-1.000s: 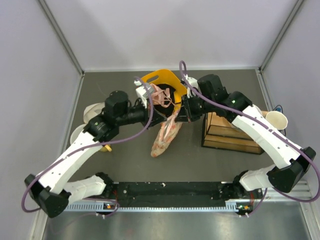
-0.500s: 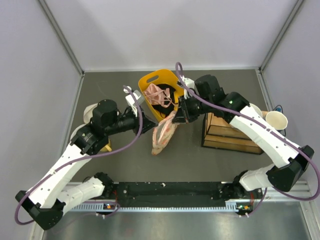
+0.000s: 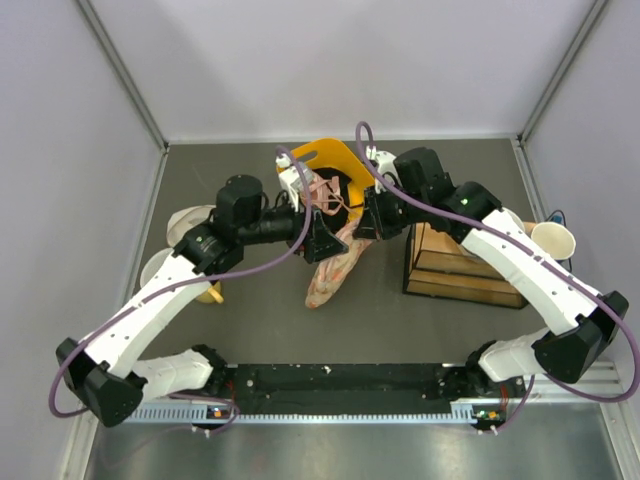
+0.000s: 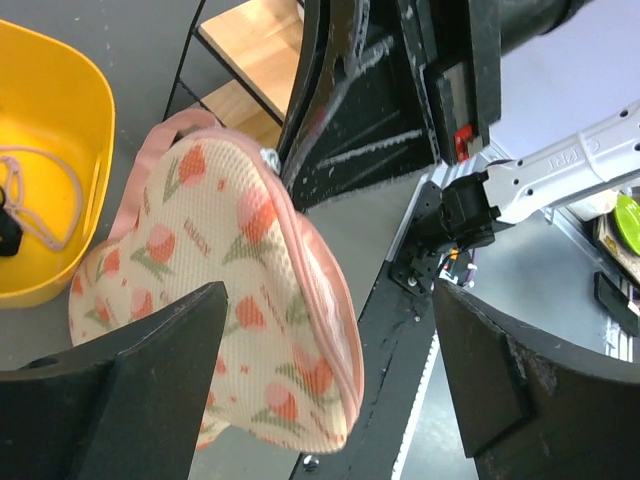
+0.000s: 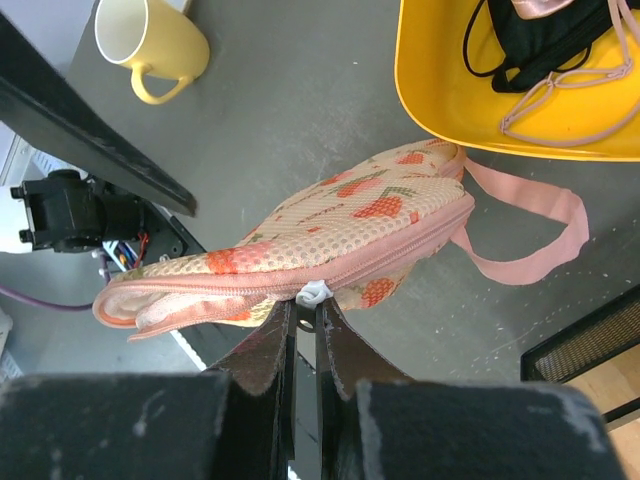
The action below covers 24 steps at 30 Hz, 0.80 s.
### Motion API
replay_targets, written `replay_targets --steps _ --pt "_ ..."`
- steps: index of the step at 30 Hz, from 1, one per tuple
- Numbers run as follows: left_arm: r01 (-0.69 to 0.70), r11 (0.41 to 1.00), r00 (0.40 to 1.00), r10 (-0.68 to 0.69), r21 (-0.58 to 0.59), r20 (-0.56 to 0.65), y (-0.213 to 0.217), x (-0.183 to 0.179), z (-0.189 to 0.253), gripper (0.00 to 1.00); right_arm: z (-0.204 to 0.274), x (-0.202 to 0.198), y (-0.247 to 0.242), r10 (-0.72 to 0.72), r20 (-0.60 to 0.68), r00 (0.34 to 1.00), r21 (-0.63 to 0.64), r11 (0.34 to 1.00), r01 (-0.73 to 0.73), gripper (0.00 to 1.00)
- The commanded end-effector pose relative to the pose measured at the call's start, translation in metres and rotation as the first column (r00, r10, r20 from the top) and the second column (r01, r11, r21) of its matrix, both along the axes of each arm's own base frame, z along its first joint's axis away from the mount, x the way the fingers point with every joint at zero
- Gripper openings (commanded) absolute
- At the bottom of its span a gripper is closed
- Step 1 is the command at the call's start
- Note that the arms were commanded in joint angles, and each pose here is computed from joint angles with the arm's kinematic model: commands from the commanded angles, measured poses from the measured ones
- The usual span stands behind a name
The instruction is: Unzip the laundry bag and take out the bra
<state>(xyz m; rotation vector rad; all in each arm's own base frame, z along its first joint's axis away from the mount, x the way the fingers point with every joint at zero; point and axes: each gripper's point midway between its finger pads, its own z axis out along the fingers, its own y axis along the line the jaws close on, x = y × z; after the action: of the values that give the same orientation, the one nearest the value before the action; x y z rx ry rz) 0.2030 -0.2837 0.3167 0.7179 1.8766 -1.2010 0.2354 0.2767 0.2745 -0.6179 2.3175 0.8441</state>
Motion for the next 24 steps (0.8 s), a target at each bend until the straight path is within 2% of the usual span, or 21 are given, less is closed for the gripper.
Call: replay_targets --steps 1,2,4,5,6,9,10,11,13,14,15,16,17,21,22,24 --pt "0.064 0.995 0.998 -0.062 -0.075 0.029 -0.025 0.006 0.027 0.86 0.023 0.003 0.001 0.0 0.072 0.997 0.034 0.999 -0.002 0.0" --pt "0.062 0.995 0.998 -0.06 -0.075 0.027 -0.029 0.009 0.027 0.83 0.023 0.003 0.0 -0.001 0.072 0.997 0.035 0.999 -0.002 0.0" --pt "0.063 0.996 0.998 -0.062 -0.069 0.019 -0.037 0.015 0.027 0.7 0.022 0.002 0.001 0.001 0.068 0.998 0.035 0.999 -0.003 0.0" --pt "0.059 0.996 0.998 -0.059 -0.062 0.009 -0.039 0.019 0.023 0.66 0.022 0.004 0.0 -0.003 0.072 0.997 0.034 0.999 0.001 0.0" --pt "0.056 0.996 0.998 -0.055 -0.064 0.017 -0.041 0.022 0.026 0.55 0.023 0.003 0.0 -0.005 0.072 0.997 0.035 0.999 0.002 0.0" --pt "0.06 0.997 0.998 -0.059 -0.053 0.019 -0.041 0.023 0.024 0.34 0.027 0.0 -0.002 -0.006 0.079 0.997 0.042 0.999 0.003 0.0" --pt "0.061 0.997 0.998 -0.06 -0.046 0.016 -0.041 0.023 0.022 0.11 0.028 0.0 -0.002 -0.005 0.079 0.997 0.044 0.999 0.002 0.0" --pt "0.06 0.997 0.998 -0.06 -0.04 0.014 -0.041 0.023 0.02 0.0 0.029 -0.001 -0.002 -0.002 0.085 0.996 0.046 0.999 -0.002 0.0" --pt "0.05 0.999 0.999 -0.05 -0.015 0.0 -0.038 0.023 0.012 0.0 0.034 -0.003 -0.002 0.011 0.093 0.996 0.057 0.998 -0.016 0.0" --pt "0.046 0.999 0.999 -0.046 -0.01 0.001 -0.036 0.021 0.01 0.0 0.036 -0.004 -0.002 0.018 0.093 0.995 0.06 0.998 -0.024 0.07" --pt "0.037 0.999 0.999 -0.037 -0.005 0.006 -0.033 0.021 0.008 0.0 0.037 -0.007 -0.002 0.033 0.094 0.995 0.063 0.997 -0.039 0.23" --pt "0.035 0.999 0.999 -0.035 0.0 0.018 -0.03 0.02 0.008 0.0 0.042 -0.008 -0.004 0.051 0.111 0.992 0.066 0.996 -0.059 0.47" --pt "0.031 1.0 0.999 -0.031 -0.002 0.03 -0.026 0.017 0.009 0.0 0.042 -0.008 -0.009 0.048 0.108 0.993 0.056 0.997 -0.054 0.53" --pt "0.049 0.999 0.997 -0.049 -0.005 0.064 -0.016 0.008 0.014 0.0 0.066 -0.003 -0.032 0.014 0.152 0.988 0.107 0.994 -0.031 0.7" --pt "0.061 0.998 0.996 -0.061 0.003 0.066 -0.015 0.005 0.012 0.0 0.074 -0.005 -0.033 0.026 0.164 0.986 0.127 0.991 -0.047 0.8" --pt "0.079 0.997 0.994 -0.08 0.006 0.078 -0.013 0.0 0.014 0.0 0.082 -0.006 -0.037 0.022 0.193 0.981 0.134 0.99 -0.049 0.81"
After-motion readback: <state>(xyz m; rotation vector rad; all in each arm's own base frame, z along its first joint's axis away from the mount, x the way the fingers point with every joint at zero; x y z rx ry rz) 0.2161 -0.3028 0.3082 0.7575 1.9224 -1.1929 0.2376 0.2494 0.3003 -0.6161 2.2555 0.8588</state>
